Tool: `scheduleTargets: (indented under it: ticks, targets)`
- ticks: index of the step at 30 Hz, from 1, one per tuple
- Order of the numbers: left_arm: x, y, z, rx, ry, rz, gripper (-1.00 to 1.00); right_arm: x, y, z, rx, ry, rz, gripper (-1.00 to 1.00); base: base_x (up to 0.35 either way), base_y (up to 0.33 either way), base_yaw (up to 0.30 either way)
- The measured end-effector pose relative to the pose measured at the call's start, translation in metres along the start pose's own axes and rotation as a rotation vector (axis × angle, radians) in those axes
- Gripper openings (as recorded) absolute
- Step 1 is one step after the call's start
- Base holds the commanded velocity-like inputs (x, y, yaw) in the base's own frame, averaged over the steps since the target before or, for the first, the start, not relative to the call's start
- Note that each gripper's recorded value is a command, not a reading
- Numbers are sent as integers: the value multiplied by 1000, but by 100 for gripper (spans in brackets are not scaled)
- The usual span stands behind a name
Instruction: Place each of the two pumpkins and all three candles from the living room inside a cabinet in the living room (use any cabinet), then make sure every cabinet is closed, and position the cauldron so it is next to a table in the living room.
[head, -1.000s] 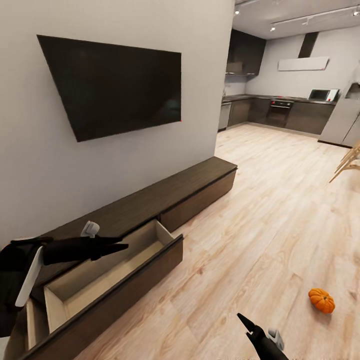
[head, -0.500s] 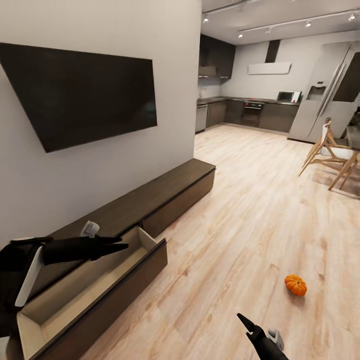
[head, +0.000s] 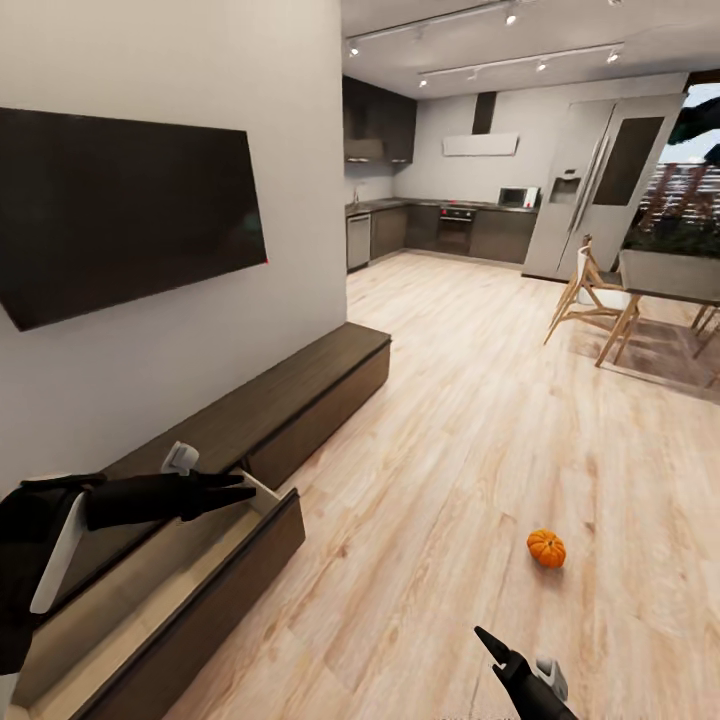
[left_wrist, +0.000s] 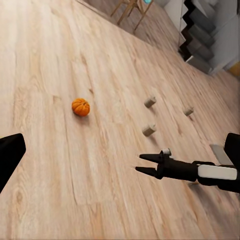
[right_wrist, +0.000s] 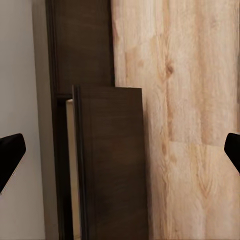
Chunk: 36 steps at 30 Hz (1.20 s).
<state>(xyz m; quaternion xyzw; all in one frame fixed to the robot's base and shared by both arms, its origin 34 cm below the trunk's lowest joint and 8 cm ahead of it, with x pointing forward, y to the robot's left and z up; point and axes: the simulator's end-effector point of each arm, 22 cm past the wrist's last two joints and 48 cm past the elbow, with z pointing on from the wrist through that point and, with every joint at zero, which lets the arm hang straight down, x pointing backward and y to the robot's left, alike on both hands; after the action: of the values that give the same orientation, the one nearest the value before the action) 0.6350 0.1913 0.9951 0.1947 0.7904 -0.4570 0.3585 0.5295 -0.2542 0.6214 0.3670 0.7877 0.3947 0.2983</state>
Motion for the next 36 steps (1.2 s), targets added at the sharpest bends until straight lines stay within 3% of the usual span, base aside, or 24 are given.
scheduleTargets:
  ticks: [7,11,15,23,31,36]
  targets:
    - [-8,-7,-4,-4,-1,4,100,-2,11,-6,-4,-2,-2,100,0,0,-272]
    - [-13,1,-7,-59,-2,4,100,-4,16,-9,-6,-3,-3,100,0,0,-272]
    - [-18,26,-13,-193,-4,1,100,-5,22,-12,-8,-4,-4,100,0,0,-272]
    - [-18,101,-46,-572,5,-24,100,-11,18,-20,54,-11,-8,100,0,0,-272]
    - [-3,141,-70,-784,39,-83,100,-13,16,-26,106,-17,-12,100,0,0,-164]
    - [11,147,-59,-864,89,-87,100,-13,13,-31,146,-14,-29,100,0,0,-24]
